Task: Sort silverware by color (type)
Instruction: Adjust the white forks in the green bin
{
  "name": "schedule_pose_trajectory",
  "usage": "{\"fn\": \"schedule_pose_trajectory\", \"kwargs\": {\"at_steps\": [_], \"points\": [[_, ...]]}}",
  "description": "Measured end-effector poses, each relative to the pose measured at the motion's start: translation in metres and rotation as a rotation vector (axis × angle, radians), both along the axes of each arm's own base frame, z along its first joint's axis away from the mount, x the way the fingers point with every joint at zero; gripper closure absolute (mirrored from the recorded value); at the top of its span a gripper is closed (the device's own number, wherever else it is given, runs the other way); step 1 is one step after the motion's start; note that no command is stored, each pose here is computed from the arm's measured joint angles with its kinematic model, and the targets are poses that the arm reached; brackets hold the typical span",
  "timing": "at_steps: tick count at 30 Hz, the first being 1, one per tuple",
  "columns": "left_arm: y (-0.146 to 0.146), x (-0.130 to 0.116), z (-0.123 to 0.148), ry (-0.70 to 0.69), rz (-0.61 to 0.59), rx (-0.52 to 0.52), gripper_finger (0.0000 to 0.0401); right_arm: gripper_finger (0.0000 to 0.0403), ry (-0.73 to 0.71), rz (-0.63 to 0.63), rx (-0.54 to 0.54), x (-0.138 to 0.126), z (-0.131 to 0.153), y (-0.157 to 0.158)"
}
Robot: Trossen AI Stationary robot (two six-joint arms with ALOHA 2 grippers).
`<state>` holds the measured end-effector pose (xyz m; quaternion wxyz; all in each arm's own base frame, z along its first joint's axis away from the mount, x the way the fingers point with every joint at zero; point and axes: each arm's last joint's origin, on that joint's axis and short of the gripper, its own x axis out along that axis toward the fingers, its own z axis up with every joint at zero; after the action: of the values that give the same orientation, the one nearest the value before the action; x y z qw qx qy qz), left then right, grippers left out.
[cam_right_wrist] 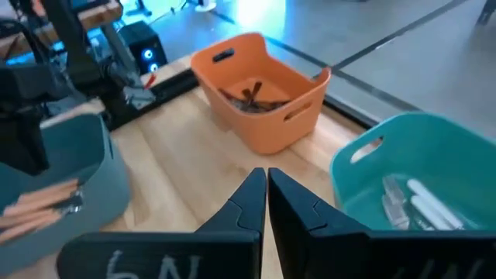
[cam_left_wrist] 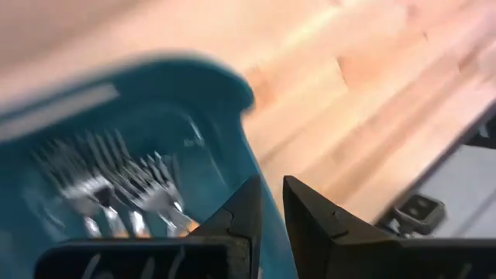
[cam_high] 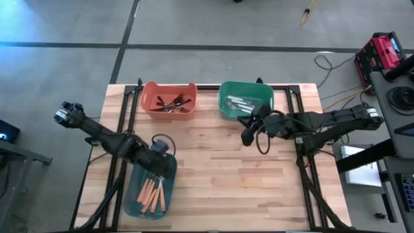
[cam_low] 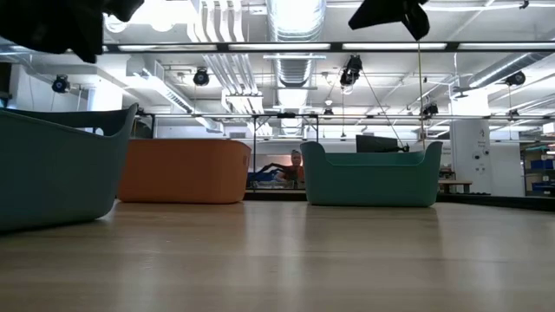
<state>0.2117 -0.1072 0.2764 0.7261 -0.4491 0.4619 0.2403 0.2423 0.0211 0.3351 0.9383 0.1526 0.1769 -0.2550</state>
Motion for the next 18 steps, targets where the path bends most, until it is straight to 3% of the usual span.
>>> {"fn": "schedule_pose_trajectory", "kwargs": {"at_steps": [10,18], "points": [[0.034,0.003,-0.001,0.090,-0.073,0.135,0.0364,0.0394,-0.047,-0.010,-0.006,0.012,0.031,-0.018],[0.068,0.002,0.009,0.054,-0.121,0.206,0.0364,0.0394,0.050,-0.028,0.015,0.030,0.040,-0.032]]}}
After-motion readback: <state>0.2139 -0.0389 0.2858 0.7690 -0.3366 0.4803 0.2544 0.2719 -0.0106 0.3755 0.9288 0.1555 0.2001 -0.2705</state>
